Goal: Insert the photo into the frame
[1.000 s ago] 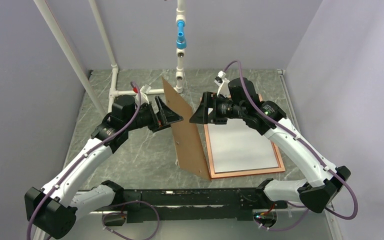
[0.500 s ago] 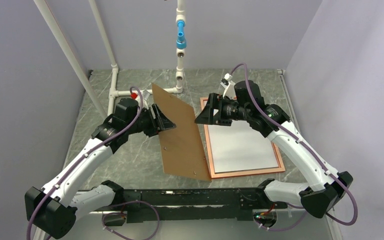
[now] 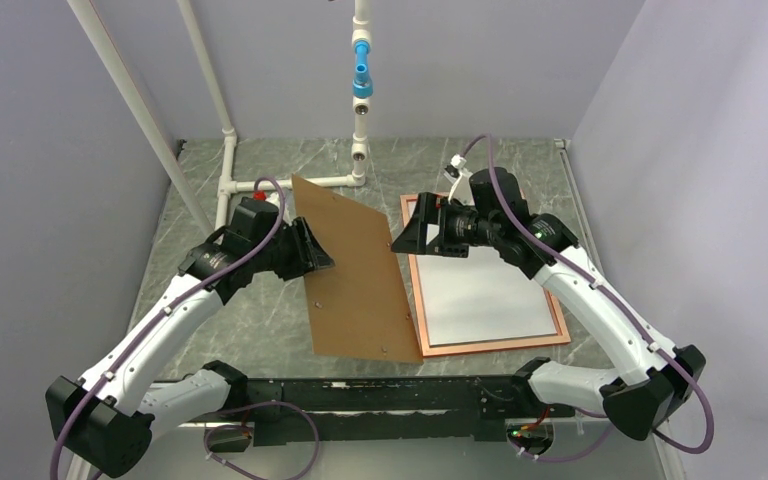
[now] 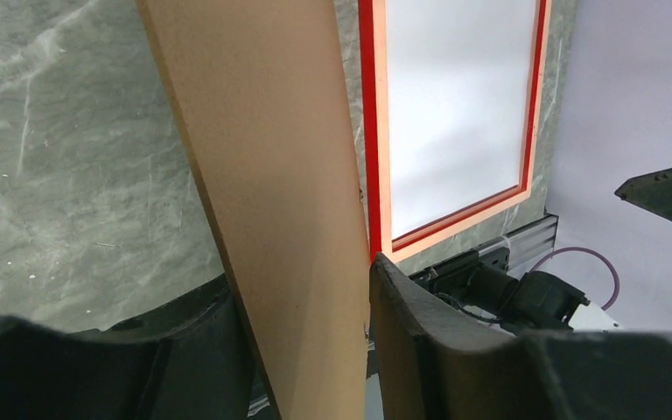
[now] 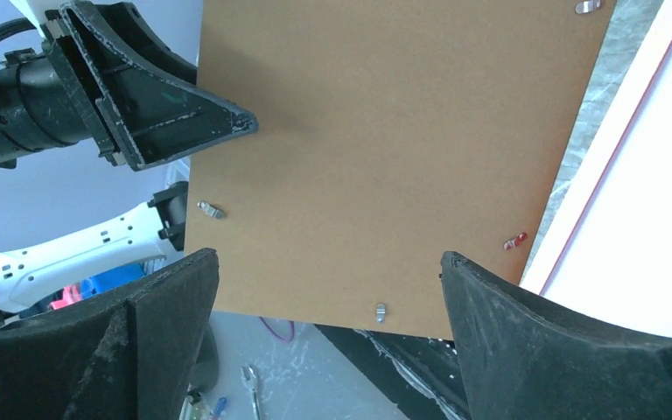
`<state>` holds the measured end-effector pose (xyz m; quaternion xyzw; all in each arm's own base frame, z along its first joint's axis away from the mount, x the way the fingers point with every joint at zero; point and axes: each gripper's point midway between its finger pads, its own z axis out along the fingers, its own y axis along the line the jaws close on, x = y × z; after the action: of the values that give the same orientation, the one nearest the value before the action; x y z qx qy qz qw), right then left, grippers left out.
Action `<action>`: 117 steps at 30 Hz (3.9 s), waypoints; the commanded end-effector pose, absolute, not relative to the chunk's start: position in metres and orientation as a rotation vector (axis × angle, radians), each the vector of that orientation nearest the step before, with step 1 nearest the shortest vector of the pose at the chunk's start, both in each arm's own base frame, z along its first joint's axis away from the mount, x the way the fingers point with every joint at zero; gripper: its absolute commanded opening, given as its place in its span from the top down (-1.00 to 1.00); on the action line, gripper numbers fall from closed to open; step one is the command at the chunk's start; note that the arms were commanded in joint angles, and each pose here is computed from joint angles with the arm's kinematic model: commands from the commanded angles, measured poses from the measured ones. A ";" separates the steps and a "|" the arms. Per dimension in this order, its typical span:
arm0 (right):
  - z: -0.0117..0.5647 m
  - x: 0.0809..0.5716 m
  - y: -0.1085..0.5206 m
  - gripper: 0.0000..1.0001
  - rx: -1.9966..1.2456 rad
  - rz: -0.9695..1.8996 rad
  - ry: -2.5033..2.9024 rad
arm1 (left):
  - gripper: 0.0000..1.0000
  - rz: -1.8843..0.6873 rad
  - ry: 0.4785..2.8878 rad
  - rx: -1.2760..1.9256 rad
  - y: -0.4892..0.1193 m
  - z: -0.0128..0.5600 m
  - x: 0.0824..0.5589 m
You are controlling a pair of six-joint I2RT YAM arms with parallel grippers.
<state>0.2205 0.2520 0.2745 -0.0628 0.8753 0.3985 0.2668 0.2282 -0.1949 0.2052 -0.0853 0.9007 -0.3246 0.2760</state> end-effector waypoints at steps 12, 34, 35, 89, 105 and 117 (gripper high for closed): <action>0.272 0.221 0.250 -0.99 -0.188 1.106 2.301 | 1.00 -0.866 2.347 -0.216 -0.193 0.222 0.235; 0.229 0.228 0.213 -0.99 -0.114 1.215 2.313 | 1.00 -1.080 1.941 -0.149 -0.184 0.332 0.207; 0.229 0.229 0.209 -0.99 -0.107 1.232 2.304 | 1.00 -1.103 1.928 -0.143 -0.186 0.336 0.206; 0.385 0.146 0.181 0.88 -0.453 1.885 1.608 | 1.00 -1.529 1.638 -0.002 -0.217 0.358 0.179; 0.353 0.182 0.181 1.00 -0.262 1.847 1.778 | -0.99 -1.261 1.820 -0.174 -0.189 0.316 0.192; 0.321 0.226 0.148 1.00 0.033 1.643 1.934 | -0.99 -0.963 1.950 -0.236 -0.156 0.292 0.198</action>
<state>0.2152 0.1604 0.3359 -0.0313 0.7109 0.6363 0.2978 0.1951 -0.1720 0.2883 -0.0957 0.7812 -0.4374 0.4350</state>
